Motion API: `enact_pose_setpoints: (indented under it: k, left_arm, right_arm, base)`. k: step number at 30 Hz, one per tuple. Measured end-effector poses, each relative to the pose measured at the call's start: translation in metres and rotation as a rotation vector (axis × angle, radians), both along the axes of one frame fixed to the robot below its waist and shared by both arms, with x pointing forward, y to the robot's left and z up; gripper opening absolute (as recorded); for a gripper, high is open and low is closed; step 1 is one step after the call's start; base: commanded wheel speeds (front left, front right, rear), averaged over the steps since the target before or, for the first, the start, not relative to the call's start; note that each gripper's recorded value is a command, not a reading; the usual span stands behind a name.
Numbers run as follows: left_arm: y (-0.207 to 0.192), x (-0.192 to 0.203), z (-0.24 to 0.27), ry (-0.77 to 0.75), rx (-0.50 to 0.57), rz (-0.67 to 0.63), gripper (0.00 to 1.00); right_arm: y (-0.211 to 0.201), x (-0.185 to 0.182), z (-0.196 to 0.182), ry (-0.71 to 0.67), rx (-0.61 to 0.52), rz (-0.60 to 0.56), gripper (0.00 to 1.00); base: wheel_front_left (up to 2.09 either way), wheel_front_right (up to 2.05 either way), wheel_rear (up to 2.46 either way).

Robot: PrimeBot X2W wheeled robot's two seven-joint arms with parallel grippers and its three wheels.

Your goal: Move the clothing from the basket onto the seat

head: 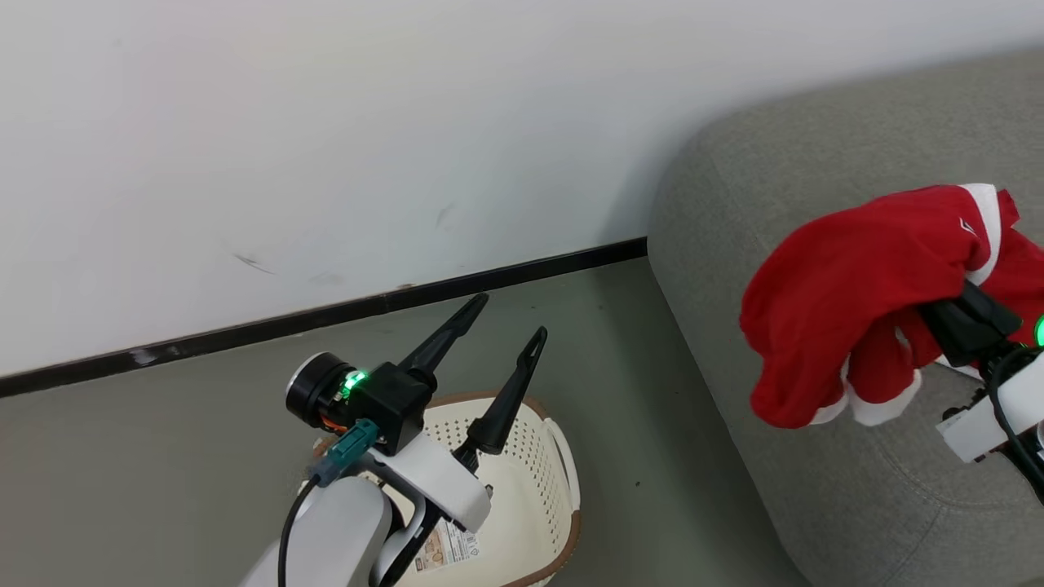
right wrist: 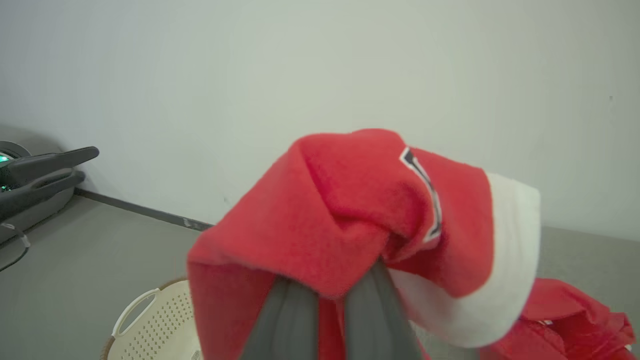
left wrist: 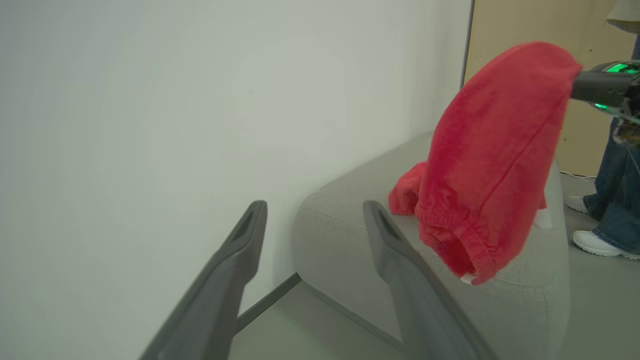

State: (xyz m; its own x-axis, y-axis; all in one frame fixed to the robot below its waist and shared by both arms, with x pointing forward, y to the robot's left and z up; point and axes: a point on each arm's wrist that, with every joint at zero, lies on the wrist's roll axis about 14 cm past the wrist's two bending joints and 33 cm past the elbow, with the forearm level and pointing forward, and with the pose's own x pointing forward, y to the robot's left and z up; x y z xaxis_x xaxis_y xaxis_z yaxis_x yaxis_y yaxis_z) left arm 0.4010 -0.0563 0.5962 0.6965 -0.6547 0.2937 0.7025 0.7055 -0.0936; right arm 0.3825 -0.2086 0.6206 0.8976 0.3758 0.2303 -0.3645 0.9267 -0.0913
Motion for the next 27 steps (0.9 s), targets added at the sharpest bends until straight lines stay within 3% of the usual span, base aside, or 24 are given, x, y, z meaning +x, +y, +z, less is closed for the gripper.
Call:
enact_pose_setpoints:
  k: [18, 27]
  left_arm:
    - [-0.065, -0.036, -0.010, 0.020, 0.013, -0.220, 1.00]
    - [-0.082, -0.043, -0.012, 0.027, 0.006, -0.271, 1.00]
  right_arm:
    - [-0.077, -0.074, -0.043, 0.079, 0.089, -0.315, 0.00]
    - [-0.095, -0.095, -0.049, 0.083, 0.118, -0.407, 0.00]
  base:
    - [0.00, 0.00, 0.00]
    - [0.00, 0.00, 0.00]
